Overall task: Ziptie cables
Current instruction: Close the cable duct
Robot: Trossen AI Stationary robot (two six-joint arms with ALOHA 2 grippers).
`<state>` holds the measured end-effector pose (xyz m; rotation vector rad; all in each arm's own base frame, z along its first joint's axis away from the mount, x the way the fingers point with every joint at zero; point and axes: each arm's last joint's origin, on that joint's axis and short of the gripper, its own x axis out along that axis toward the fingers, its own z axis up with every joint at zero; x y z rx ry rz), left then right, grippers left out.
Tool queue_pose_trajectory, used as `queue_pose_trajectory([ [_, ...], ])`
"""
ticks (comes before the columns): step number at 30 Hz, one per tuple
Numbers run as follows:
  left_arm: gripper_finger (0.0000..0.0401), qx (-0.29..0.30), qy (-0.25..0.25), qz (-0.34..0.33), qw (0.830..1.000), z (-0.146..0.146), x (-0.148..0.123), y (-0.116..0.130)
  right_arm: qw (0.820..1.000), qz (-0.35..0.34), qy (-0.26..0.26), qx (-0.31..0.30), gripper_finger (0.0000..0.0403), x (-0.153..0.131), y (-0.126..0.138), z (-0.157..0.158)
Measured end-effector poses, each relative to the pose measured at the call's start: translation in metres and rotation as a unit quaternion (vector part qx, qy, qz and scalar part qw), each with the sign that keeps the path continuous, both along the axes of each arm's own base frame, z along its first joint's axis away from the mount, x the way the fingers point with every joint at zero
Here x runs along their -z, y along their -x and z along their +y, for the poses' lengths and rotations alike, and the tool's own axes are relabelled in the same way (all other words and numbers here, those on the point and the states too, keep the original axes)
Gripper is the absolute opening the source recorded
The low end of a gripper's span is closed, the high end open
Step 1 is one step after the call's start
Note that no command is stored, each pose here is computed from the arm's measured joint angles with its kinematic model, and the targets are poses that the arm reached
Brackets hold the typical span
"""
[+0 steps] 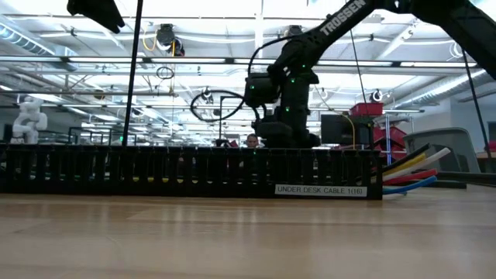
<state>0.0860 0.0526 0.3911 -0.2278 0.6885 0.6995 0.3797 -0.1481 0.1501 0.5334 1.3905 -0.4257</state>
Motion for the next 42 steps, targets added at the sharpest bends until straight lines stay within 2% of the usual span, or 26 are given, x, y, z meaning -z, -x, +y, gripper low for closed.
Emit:
queue_pose_trajectory([
  [7,0.0173,-0.002,-0.001,0.000,1.000,0.000,0.000,0.000,1.000,0.019,0.008,-0.017,0.0379,0.009,-0.002,0.002],
  [10,0.0173,-0.001,-0.001,0.000,1.000,0.000,0.000,0.000,0.999,0.032,0.017,-0.028,0.0367,0.010,-0.001,0.004],
  [13,0.0173,-0.002,-0.001,0.000,1.000,0.000,0.000,0.000,0.998,0.042,0.015,-0.040,0.0328,0.011,0.000,0.006],
  [18,0.0173,-0.010,0.006,-0.007,1.000,0.000,0.000,0.000,0.997,0.053,0.019,-0.046,0.0234,0.011,0.001,0.009],
  [20,0.0173,-0.010,0.006,-0.007,1.000,0.000,0.000,0.000,0.997,0.060,0.014,-0.050,0.0214,0.011,0.002,0.010],
  [27,0.0173,-0.010,0.006,-0.007,1.000,0.000,0.000,0.000,0.992,0.108,-0.012,-0.070,0.0214,0.012,0.010,0.019],
  [32,0.0173,-0.010,0.006,-0.007,1.000,0.000,0.000,0.000,0.986,0.135,-0.020,-0.093,0.0234,0.012,0.012,0.032],
  [42,0.0173,-0.010,0.006,-0.006,1.000,0.000,0.000,0.000,0.974,0.184,-0.039,-0.127,0.0230,0.011,0.014,0.063],
])
